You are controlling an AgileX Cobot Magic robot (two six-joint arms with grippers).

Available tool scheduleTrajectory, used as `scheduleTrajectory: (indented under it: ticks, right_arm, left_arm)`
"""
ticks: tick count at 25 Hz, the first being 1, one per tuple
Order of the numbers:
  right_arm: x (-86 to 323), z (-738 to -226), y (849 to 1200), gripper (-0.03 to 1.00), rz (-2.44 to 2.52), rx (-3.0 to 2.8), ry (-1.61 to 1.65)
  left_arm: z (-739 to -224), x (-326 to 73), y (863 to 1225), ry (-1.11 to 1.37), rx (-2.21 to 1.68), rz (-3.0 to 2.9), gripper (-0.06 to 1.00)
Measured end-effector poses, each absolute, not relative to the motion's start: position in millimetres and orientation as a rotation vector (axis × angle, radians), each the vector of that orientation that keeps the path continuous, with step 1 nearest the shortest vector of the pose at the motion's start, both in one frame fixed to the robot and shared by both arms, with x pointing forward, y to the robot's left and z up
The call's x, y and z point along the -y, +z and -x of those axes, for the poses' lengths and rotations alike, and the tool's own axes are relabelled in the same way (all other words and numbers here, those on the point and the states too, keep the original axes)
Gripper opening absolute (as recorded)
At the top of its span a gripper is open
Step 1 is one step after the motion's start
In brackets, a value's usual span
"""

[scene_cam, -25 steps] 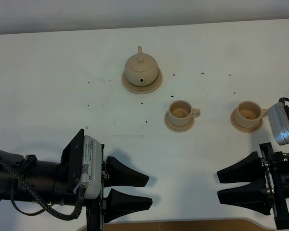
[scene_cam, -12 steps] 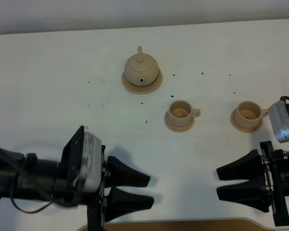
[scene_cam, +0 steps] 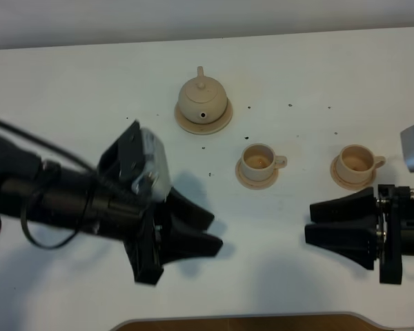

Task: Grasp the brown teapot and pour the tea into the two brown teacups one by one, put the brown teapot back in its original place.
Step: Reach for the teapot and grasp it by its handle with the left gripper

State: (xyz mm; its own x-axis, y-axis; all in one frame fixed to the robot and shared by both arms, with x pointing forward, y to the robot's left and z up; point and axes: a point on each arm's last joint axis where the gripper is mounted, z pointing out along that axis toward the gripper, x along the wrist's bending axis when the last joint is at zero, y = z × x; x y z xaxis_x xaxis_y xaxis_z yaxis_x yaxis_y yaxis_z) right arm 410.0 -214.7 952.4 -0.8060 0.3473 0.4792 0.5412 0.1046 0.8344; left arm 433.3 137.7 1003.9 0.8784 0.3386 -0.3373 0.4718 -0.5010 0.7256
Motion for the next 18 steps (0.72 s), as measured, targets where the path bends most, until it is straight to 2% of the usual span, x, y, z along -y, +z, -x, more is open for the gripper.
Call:
scheduleTrajectory:
  ticks: [8,12,18]
  right_arm:
    - [217.2,-438.6,969.1,0.46,1.113,2.083,-1.85]
    - [218.5,-468.8,993.0,0.46,1.234,2.061,-1.661]
    - [226.9,-488.4,1037.5,0.44,1.323,2.227,-1.269]
  left_arm:
    - [-469.0,-139.9,1052.3,-0.059,-0.895,-2.196,0.42]
    - [-486.4,-150.6,1079.1,0.134,-1.056,-2.241,0.42]
    - [-505.8,-164.7,1105.7,0.404,-1.194,-2.253,0.41]
